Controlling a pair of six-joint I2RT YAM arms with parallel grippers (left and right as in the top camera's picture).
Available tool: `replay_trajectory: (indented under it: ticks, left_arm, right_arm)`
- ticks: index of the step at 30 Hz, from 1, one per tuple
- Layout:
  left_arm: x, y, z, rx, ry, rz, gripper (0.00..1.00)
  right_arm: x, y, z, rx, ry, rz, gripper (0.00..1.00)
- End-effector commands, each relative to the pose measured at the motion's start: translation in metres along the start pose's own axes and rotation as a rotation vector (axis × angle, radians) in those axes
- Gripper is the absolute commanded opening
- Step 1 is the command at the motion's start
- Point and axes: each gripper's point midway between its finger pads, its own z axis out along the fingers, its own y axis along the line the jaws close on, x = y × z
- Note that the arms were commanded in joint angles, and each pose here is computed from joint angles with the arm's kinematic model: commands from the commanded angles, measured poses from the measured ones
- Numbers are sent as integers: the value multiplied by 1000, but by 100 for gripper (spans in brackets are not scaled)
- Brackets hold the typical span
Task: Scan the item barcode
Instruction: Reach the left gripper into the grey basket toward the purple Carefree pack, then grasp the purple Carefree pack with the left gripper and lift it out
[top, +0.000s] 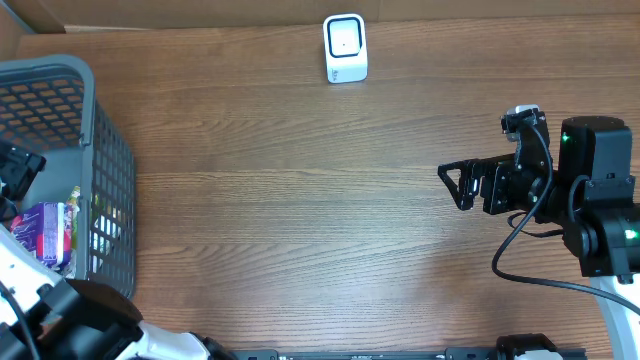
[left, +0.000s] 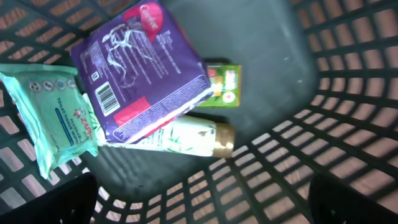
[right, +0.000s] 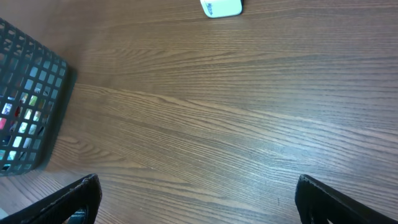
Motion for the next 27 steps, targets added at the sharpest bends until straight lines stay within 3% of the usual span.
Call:
replay_trajectory:
  ticks: [1,11,18,21,27]
  left_arm:
    - [-6,9,11,-68,5,-17,100]
    - [-22,31,50,-225,-36,35,100]
    - [-21,24,65,-212,-29,189,97]
    - [-24,24,71,-234,-44,224,100]
    - [-11,28,100,-244,-5,329,100]
  right_arm:
    - [-8,6,-5,-16,-22,-11,100]
    - [-5,1,4,-11,14,7,98]
    - [-4,-10,23,4,63,32,98]
    - [0,-14,29,7,94,48,92]
    - [0,-14,30,7,92,47,91]
